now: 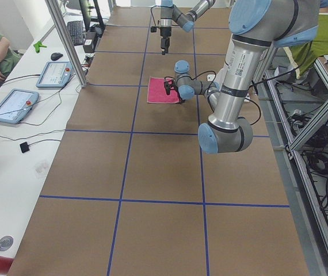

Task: Fold towel twice with both arms
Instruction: 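Lower the right gripper to the towel's other near corner while the left gripper holds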

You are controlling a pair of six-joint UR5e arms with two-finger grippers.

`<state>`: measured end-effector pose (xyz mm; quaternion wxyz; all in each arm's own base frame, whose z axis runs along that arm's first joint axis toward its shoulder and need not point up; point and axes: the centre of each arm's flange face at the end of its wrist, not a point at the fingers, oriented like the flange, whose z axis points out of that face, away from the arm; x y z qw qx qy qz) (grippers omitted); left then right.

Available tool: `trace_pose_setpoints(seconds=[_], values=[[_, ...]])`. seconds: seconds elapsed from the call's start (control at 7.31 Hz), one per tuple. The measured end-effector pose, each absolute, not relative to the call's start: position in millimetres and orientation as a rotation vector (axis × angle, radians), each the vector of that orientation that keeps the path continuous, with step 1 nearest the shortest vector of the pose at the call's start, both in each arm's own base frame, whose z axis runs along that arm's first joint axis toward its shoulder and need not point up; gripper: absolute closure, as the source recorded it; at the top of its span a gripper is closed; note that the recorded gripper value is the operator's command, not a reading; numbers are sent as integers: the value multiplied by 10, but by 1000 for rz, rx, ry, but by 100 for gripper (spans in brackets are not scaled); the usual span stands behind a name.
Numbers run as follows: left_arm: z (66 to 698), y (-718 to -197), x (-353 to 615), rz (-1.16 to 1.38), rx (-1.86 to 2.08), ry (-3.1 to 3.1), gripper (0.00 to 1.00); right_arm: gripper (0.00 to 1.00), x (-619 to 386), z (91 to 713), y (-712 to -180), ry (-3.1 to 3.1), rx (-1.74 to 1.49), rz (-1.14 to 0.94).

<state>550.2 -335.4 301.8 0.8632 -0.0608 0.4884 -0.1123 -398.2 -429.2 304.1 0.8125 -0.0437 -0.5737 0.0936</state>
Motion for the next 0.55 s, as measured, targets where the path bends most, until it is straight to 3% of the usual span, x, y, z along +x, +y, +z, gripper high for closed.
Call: trace_pose_setpoints(seconds=[0.14,0.55], values=[[3003,-3353,5498,-237,-129,1027,100,0,-3989,3048,-4289,-1224,-95,199],[2897,-3349,5502,-262,-144,1042,100,1,-4108,3083,-4201,-1215,-110,183]])
